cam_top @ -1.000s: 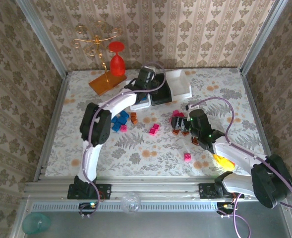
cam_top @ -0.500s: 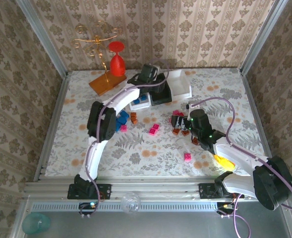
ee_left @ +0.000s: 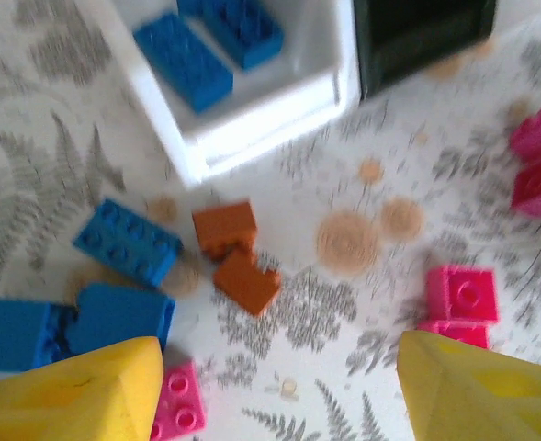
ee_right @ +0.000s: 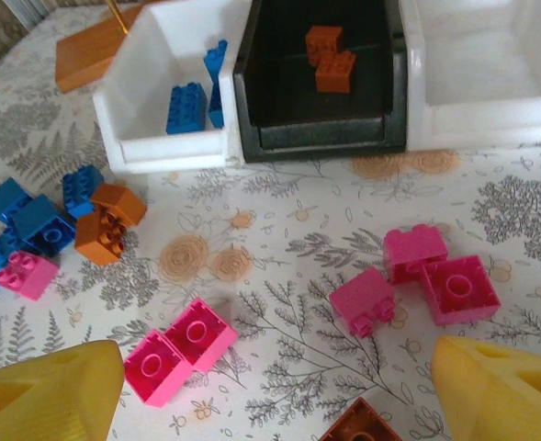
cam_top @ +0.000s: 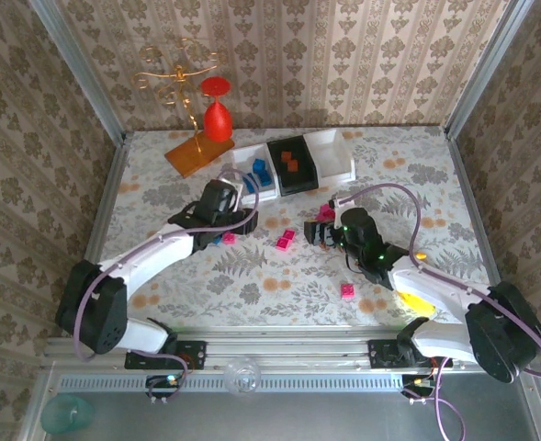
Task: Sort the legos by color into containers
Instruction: Pick up the lego from the center of the table.
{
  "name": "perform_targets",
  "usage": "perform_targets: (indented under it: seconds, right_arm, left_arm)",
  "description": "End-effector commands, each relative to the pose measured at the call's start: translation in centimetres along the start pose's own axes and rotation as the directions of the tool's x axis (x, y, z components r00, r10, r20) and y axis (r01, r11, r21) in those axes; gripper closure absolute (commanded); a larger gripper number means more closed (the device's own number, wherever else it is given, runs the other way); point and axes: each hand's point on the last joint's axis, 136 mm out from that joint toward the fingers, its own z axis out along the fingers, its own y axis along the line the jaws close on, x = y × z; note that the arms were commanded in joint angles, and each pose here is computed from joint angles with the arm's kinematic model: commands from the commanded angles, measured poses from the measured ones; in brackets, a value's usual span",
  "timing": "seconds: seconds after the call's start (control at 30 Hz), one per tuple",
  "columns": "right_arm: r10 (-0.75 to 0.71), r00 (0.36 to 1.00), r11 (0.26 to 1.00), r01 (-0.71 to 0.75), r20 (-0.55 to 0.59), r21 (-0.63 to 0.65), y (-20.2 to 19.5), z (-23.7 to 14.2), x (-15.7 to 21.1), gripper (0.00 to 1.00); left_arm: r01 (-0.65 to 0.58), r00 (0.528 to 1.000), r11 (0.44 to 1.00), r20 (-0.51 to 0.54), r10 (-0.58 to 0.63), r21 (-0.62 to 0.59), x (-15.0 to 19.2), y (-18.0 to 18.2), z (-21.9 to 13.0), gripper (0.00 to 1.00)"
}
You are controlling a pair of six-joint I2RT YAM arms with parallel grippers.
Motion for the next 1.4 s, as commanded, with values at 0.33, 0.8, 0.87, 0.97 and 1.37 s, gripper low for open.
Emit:
perform_targets:
  seconds: [0.33, 0.8, 0.87, 0.97, 1.37]
  right_arm:
    - [-0.019, 1.000, 1.000, 0.019, 0.017, 0.016, 0.0, 0.1, -0.4, 0.12]
    - [-0.028, 0.999, 0.999, 0.027, 0.025, 0.037, -0.4, -0.3, -0.7, 0.11]
    - [-0.027, 0.999, 0.999, 0.026, 0.022, 0.036, -0.4, -0.3, -0.6, 0.11]
    - [-0.025, 1.000, 0.999, 0.025, 0.019, 0.037, -0.4, -0.2, -0.5, 0.11]
    - [-0.022, 1.000, 0.998, 0.021, 0.009, 0.054, -0.6, 0.1, -0.4, 0.11]
  left_arm:
    - [0.015, 0.993, 0.998, -0.119, -0.022, -0.058, 1.8, 0.7, 6.1, 0.40]
    - [0.060, 0.988, 0.997, -0.138, -0.066, -0.054, 1.9, 0.6, 10.8, 0.49]
    - [0.062, 0.988, 0.996, -0.140, -0.070, -0.060, 1.8, 0.6, 11.2, 0.54]
    - [0.058, 0.987, 0.996, -0.147, -0.066, -0.063, 1.9, 0.5, 11.3, 0.61]
    - [0.002, 0.998, 1.000, 0.063, -0.003, 0.006, -4.3, -3.4, 5.0, 0.74]
